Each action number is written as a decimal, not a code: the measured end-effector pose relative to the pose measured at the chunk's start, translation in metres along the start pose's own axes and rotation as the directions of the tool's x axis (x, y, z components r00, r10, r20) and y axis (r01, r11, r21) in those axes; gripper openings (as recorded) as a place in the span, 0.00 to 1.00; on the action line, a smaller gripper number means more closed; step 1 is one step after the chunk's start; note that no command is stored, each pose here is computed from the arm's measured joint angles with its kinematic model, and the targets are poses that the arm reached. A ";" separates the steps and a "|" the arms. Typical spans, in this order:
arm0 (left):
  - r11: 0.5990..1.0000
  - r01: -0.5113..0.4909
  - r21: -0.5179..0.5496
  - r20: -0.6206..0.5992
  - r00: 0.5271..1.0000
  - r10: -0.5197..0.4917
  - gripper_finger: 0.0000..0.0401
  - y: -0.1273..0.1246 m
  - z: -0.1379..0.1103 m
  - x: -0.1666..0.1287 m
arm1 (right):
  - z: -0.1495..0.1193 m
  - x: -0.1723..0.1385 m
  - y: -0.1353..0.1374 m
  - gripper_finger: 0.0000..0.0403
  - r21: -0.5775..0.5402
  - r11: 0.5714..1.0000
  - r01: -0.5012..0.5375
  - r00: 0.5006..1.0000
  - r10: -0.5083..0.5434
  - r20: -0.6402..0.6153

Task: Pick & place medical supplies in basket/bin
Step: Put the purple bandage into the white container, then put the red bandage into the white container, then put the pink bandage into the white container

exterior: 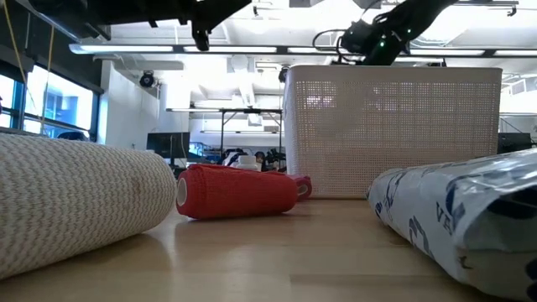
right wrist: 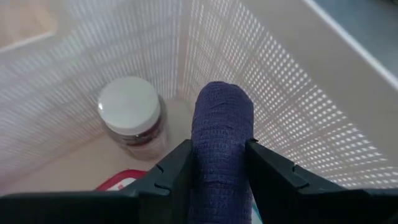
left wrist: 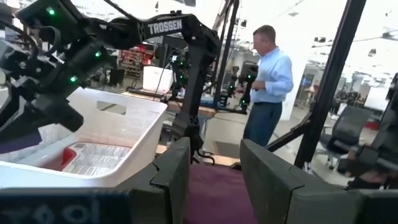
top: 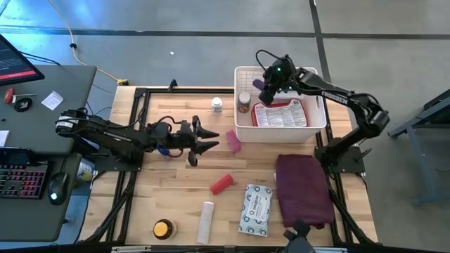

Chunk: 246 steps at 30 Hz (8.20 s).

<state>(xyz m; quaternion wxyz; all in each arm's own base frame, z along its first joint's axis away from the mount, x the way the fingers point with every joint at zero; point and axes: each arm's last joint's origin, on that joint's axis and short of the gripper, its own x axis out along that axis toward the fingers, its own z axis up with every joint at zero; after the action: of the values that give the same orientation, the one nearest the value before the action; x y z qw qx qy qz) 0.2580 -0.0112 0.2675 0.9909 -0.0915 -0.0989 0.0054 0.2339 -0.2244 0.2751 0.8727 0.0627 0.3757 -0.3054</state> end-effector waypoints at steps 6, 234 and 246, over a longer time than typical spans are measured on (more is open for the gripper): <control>0.998 0.025 -0.056 -0.041 0.999 -0.027 0.44 0.000 -0.004 0.000 | -0.002 0.008 -0.001 0.33 -0.022 0.999 0.030 0.999 -0.031 -0.025; 0.150 0.694 0.704 -0.585 0.447 0.677 0.88 -0.021 -0.125 0.122 | -0.124 -0.182 0.151 0.52 -0.600 0.684 -0.415 0.526 0.718 0.455; 0.171 0.837 0.520 -0.692 0.296 0.659 0.88 0.017 -0.102 0.129 | -0.131 -0.192 0.151 0.52 -0.646 0.637 -0.422 0.484 0.760 0.433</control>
<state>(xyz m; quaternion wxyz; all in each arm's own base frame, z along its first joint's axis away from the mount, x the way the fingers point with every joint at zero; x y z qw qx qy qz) 0.4048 -0.0095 0.1916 0.6036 0.5926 0.5277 -0.0776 0.1383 0.0349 0.2973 0.9830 -0.1288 0.0450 0.1230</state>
